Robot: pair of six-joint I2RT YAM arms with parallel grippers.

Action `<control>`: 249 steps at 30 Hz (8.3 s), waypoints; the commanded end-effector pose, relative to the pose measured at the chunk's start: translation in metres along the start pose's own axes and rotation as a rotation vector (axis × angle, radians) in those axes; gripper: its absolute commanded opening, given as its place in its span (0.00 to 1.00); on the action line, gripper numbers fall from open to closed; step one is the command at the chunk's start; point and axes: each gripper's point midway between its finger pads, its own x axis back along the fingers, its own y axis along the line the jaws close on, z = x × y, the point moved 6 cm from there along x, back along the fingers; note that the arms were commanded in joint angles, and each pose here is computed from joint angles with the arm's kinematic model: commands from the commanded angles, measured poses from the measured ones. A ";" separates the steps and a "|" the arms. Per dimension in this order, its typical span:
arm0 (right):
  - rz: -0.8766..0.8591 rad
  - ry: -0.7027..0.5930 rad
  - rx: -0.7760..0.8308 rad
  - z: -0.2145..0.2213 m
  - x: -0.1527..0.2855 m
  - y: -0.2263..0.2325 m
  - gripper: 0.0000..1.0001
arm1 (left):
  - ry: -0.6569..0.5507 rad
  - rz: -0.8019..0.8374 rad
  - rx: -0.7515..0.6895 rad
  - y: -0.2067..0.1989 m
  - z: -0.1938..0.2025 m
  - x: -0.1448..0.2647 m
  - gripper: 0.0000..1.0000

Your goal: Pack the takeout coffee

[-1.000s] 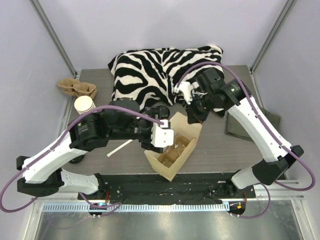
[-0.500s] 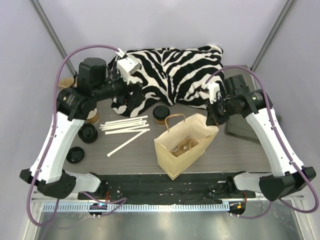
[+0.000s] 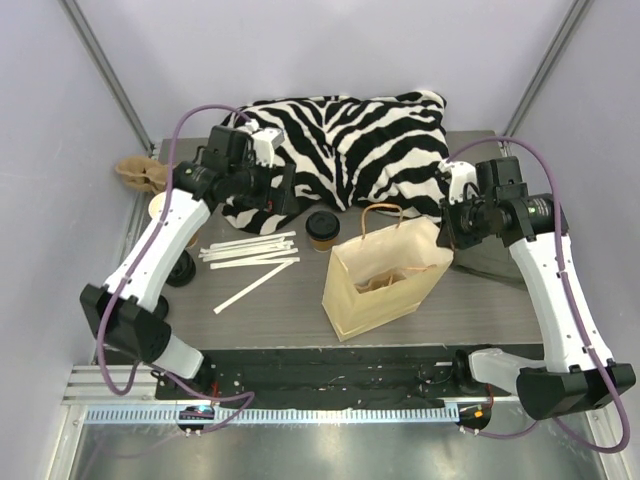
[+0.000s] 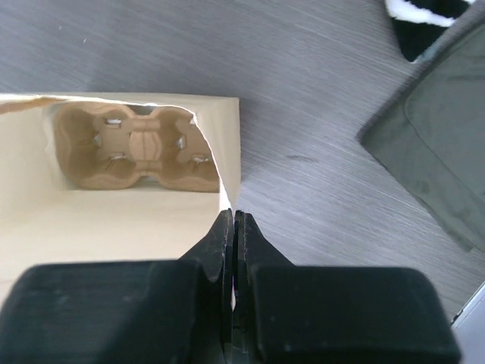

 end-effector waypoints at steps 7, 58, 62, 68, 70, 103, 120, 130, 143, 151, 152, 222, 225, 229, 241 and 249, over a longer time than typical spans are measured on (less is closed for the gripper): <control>0.100 -0.045 -0.092 0.019 0.004 -0.014 0.01 | 0.042 -0.115 -0.188 -0.012 -0.026 -0.088 1.00; 0.162 -0.002 -0.006 0.022 0.019 -0.021 0.01 | 0.280 -0.083 -0.394 -0.016 0.028 -0.192 0.84; 0.159 -0.002 0.000 0.021 0.018 -0.021 0.01 | 0.290 -0.092 -0.400 -0.014 0.031 -0.193 0.82; 0.155 0.002 0.004 0.019 0.016 -0.022 0.01 | 0.308 -0.101 -0.408 -0.011 0.036 -0.195 0.79; 0.149 -0.001 0.004 0.018 0.017 -0.021 0.01 | 0.312 -0.099 -0.414 -0.011 0.038 -0.195 0.76; -0.031 -0.037 0.094 0.001 0.031 -0.002 0.72 | 0.232 0.104 -0.426 -0.051 0.044 -0.067 0.33; -0.211 -0.062 0.335 -0.055 0.018 -0.005 0.90 | 0.106 0.185 -0.435 -0.068 0.046 -0.008 0.33; -0.177 0.034 0.178 -0.029 0.032 0.002 0.91 | -0.130 0.406 -0.676 -0.118 -0.004 0.092 0.36; -0.249 0.107 0.102 -0.015 0.019 0.009 0.50 | -0.266 0.519 -0.972 -0.170 -0.020 0.150 0.36; -0.296 0.087 0.126 -0.030 0.015 0.011 0.21 | -0.269 0.552 -1.200 -0.194 -0.021 0.132 0.36; -0.311 0.079 0.135 -0.032 0.016 0.014 0.18 | -0.272 0.558 -1.227 -0.198 -0.020 0.130 0.36; -0.583 -0.048 0.793 -0.087 -0.024 0.118 0.89 | -0.006 0.738 -1.767 -0.213 0.091 0.000 0.29; -0.620 -0.001 0.828 -0.080 -0.042 0.128 0.83 | -0.001 0.740 -1.762 -0.212 0.093 0.000 0.29; -0.605 0.003 0.825 -0.084 -0.058 0.132 0.53 | 0.008 0.725 -1.758 -0.209 0.094 0.001 0.29; -0.426 -0.115 0.512 -0.088 -0.021 0.129 0.01 | -0.123 0.389 -1.441 -0.191 0.067 0.000 0.29; -0.370 -0.285 0.340 -0.070 0.006 0.142 0.01 | -0.215 0.285 -1.271 -0.191 0.056 -0.002 0.28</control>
